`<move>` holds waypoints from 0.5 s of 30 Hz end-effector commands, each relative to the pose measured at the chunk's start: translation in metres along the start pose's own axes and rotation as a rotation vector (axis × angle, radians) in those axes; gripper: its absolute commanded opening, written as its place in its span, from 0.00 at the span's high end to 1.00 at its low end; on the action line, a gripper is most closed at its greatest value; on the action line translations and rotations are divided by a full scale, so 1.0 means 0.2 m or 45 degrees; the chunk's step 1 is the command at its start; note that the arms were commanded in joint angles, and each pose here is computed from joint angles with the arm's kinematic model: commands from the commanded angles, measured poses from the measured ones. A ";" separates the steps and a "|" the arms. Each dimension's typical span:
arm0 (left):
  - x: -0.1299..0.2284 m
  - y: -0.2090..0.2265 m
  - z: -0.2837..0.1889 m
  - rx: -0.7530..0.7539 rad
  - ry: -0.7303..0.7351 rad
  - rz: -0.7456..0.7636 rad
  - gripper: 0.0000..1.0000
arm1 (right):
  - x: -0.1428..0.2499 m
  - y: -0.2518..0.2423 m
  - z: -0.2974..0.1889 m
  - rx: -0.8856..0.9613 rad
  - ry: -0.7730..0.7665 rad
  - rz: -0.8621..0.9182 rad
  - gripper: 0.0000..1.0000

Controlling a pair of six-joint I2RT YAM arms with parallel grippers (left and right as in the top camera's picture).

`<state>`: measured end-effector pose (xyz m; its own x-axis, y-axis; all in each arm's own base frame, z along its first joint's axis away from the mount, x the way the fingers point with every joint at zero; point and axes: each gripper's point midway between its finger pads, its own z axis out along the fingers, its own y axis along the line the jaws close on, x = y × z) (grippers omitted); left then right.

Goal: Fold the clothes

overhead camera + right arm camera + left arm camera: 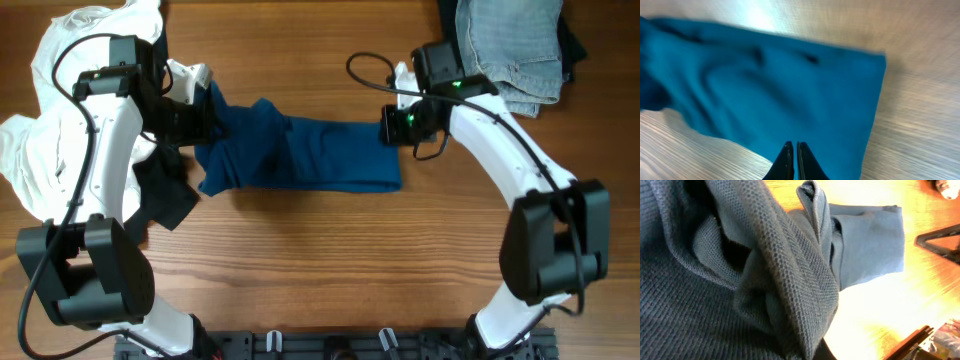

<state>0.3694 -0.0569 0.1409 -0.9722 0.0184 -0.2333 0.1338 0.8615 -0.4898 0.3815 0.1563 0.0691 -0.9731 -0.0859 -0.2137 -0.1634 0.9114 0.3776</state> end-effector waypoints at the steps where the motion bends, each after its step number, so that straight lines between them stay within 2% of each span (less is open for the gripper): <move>1: -0.02 -0.01 -0.05 -0.031 -0.037 -0.006 0.96 | 0.08 0.02 0.13 -0.098 0.085 0.056 0.96; 8: -0.04 -0.08 -0.07 -0.023 -0.046 0.013 0.96 | 0.14 -0.05 0.29 -0.090 0.173 0.111 0.96; 15: -0.13 -0.39 -0.14 0.017 -0.144 0.192 0.96 | 0.22 -0.13 0.43 -0.067 0.262 0.174 0.96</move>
<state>0.3746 -0.0789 0.1616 -0.9616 0.0539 -0.2690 0.1780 0.8686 -0.4624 0.3696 0.1681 0.0048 -0.9963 -0.0610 -0.0601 -0.0820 0.8818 0.4644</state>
